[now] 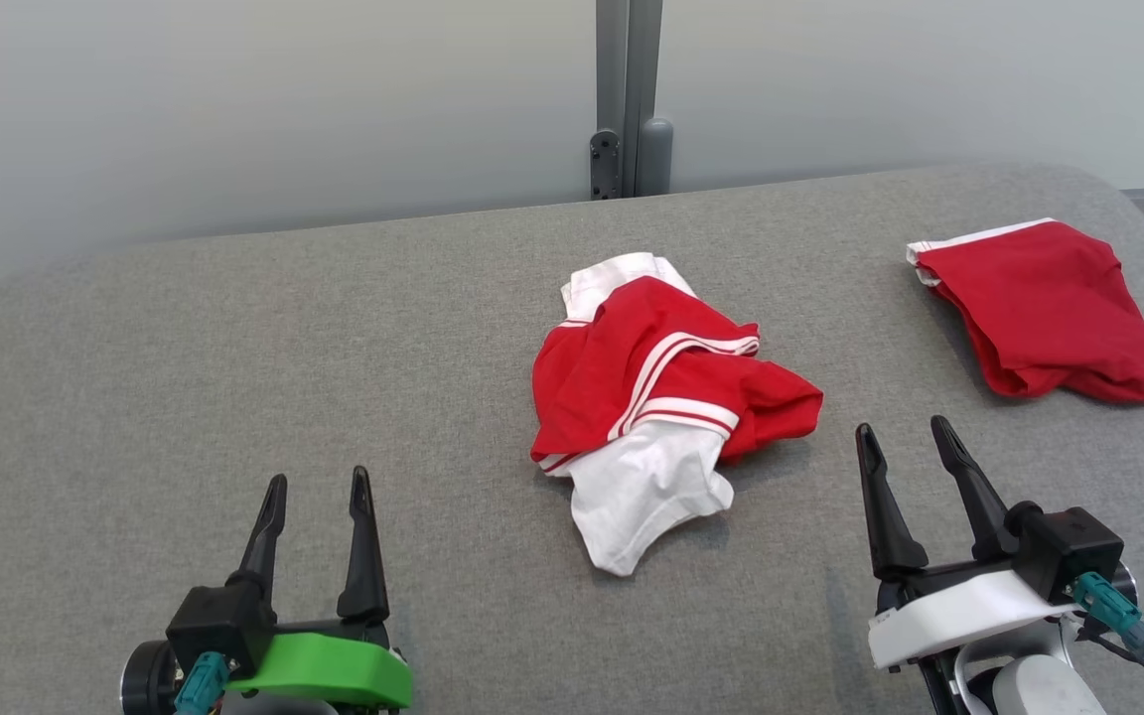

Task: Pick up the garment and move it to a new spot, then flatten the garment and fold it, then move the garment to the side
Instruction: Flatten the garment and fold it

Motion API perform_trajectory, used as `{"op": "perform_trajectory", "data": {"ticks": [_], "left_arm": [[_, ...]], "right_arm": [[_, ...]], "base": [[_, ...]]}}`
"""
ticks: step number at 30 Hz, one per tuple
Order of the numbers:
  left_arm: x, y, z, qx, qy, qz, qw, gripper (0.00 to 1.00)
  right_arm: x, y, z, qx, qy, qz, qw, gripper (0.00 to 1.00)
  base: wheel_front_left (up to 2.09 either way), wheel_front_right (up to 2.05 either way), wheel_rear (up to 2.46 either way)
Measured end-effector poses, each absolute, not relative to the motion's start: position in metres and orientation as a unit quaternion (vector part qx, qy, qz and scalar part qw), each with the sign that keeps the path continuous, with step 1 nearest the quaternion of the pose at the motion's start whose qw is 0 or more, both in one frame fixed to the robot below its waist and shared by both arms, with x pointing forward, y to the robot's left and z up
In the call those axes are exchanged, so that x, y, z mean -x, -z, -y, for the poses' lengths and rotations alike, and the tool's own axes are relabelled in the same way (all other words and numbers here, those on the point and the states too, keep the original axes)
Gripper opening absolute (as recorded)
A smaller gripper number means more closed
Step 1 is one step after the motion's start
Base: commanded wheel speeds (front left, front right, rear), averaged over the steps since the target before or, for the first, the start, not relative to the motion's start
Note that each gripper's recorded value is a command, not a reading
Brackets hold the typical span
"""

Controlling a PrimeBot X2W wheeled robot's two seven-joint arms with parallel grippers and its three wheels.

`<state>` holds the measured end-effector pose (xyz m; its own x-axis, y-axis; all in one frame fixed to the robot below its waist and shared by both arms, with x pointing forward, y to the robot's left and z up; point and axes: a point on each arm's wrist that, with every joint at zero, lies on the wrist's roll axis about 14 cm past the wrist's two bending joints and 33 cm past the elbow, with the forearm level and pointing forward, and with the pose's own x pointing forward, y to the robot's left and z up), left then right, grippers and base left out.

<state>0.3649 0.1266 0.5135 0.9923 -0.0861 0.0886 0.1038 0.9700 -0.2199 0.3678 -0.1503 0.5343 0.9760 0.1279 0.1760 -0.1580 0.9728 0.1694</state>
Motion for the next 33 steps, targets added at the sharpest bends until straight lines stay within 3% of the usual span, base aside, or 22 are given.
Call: {"op": "perform_trajectory", "data": {"ticks": [18, 33], "left_arm": [[-0.365, -0.505, -0.114, 0.099, 0.075, 0.028, 0.992, 1.00], [-0.397, -0.479, -0.010, -0.008, 0.283, -0.018, 0.959, 1.00]], "right_arm": [[-0.368, -0.532, 0.155, -0.087, -0.066, 0.080, 0.991, 1.00], [-0.375, -0.529, 0.171, -0.081, -0.042, 0.076, 0.993, 1.00]], "base": [[0.00, 0.00, 0.00], [0.00, 0.00, 0.00]]}}
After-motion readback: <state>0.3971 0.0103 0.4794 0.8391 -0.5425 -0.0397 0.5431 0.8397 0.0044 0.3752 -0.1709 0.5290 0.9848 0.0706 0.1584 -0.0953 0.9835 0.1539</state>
